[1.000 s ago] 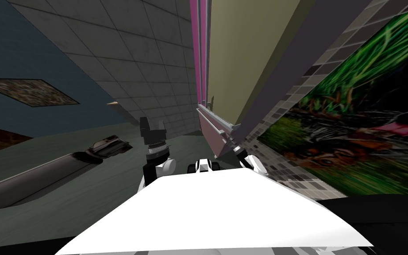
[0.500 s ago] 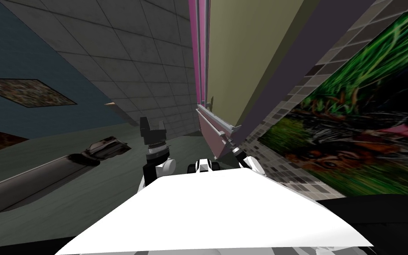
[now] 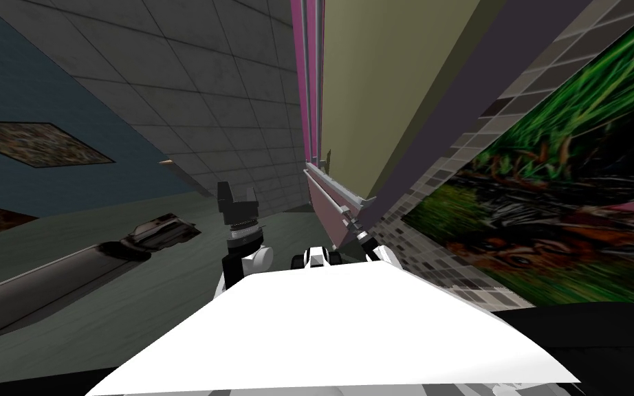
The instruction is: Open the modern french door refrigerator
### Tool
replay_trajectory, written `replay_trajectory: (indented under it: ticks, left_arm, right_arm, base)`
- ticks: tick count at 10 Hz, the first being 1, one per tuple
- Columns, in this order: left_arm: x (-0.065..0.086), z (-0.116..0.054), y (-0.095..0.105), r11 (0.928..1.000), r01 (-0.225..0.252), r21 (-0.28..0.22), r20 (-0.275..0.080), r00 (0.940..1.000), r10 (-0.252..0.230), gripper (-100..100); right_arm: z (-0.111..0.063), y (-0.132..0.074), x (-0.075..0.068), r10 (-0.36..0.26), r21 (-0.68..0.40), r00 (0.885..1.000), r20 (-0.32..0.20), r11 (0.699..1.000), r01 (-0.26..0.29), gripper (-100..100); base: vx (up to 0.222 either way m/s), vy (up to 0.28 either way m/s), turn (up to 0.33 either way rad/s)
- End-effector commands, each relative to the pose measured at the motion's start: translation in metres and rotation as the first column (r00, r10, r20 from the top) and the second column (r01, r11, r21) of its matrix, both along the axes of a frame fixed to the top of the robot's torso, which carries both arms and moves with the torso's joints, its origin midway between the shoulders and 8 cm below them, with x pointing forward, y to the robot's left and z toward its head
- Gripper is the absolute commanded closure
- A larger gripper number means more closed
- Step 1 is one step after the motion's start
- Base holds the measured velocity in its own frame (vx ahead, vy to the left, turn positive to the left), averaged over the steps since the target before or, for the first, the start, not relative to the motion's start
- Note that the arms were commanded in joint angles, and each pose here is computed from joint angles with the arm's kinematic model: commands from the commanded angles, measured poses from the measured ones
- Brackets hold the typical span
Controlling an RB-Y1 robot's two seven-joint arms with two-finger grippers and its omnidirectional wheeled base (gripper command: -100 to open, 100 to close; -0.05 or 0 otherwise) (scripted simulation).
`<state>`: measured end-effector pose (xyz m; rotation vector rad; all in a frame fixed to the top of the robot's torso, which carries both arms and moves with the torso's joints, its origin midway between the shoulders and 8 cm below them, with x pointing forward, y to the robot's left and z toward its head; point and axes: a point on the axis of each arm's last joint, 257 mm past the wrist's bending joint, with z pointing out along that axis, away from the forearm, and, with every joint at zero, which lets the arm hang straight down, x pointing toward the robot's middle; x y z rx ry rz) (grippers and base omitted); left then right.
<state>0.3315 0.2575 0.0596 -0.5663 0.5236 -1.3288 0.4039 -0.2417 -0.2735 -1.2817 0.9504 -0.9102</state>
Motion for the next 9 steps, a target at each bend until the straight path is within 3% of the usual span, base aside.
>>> replay_trajectory:
  ticks: [1, 5, 6, 9]
  left_arm:
    - [0.0000, 0.0000, 0.0000, 1.0000, 0.000, 0.000, 0.000, 1.0000, 0.000, 0]
    - [0.0000, 0.0000, 0.0000, 1.0000, 0.000, 0.000, 0.000, 1.0000, 0.000, 0]
    - [0.0000, 0.0000, 0.0000, 1.0000, 0.000, 0.000, 0.000, 1.0000, 0.000, 0]
    - [0.0000, 0.0001, -0.0001, 1.0000, 0.000, 0.000, 0.000, 1.0000, 0.000, 0]
  right_arm:
    - [-0.0039, 0.0172, -0.0003, -0.021, 0.035, 1.000, 0.009, 0.999, 0.021, -100]
    - [-0.0011, 0.0166, 0.0035, -0.025, 0.039, 1.000, 0.011, 0.999, 0.025, -100]
    - [-0.0007, 0.0160, 0.0043, -0.027, 0.040, 1.000, 0.010, 0.999, 0.027, 100]
    - [0.0030, 0.0181, 0.0055, -0.027, 0.041, 1.000, 0.013, 0.999, 0.027, 100]
  base:
    - [0.034, -0.008, -0.002]
    - [0.034, 0.017, 0.016]
    - [0.008, 0.002, -0.015]
    - [-0.055, 0.135, 0.008]
